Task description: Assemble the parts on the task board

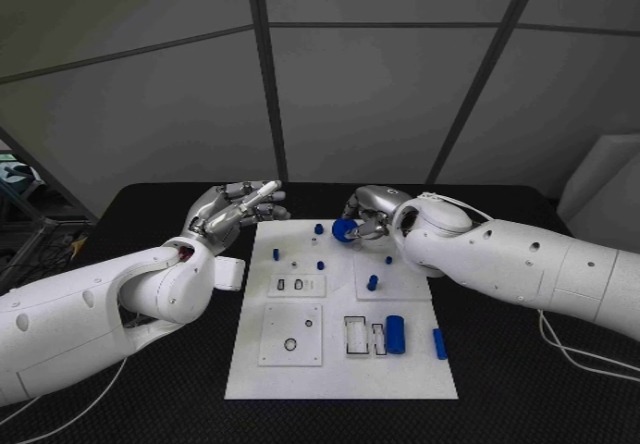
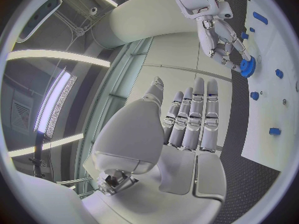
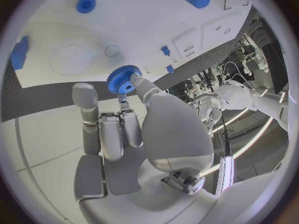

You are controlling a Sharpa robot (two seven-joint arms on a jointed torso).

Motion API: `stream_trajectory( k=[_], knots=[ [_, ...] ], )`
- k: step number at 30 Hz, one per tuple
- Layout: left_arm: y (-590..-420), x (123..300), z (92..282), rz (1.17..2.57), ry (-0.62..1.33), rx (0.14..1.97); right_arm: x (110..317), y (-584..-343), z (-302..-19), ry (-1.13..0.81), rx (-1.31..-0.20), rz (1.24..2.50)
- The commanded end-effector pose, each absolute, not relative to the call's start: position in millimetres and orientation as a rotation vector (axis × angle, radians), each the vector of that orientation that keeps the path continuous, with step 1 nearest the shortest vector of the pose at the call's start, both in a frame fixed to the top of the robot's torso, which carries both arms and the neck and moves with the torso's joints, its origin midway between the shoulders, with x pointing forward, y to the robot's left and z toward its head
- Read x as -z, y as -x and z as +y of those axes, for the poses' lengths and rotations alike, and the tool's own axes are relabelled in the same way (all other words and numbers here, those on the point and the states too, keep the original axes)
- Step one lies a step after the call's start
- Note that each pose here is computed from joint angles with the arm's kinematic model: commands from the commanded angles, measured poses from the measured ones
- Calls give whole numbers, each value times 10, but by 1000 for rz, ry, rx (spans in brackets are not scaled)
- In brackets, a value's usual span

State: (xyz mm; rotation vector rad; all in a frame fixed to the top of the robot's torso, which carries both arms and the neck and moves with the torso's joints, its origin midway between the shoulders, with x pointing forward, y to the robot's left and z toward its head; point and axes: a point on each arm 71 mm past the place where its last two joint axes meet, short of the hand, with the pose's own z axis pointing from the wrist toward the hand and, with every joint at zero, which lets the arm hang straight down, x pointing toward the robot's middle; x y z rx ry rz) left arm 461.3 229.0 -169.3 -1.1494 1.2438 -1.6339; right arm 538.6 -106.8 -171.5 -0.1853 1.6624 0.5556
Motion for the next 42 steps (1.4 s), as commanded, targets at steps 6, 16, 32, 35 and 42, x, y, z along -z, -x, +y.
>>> stream_trajectory(
  k=[6,16,32,35,42],
  knots=[
    [-4622,1682,2272,1246,1143,1649,1674,-5371,-745,248,-565,1610],
    [-4629,1685,2262,1247,1144,1650,1707,-5357,-509,293,-577,1615],
    [-4627,1684,2233,1252,1143,1658,1818,-5369,-384,325,-556,1668],
    [-4628,1684,2233,1252,1143,1658,1838,-5378,-391,327,-543,1682],
    [-4631,1686,2232,1252,1143,1658,1865,-5389,-406,334,-519,1705]
  ],
)
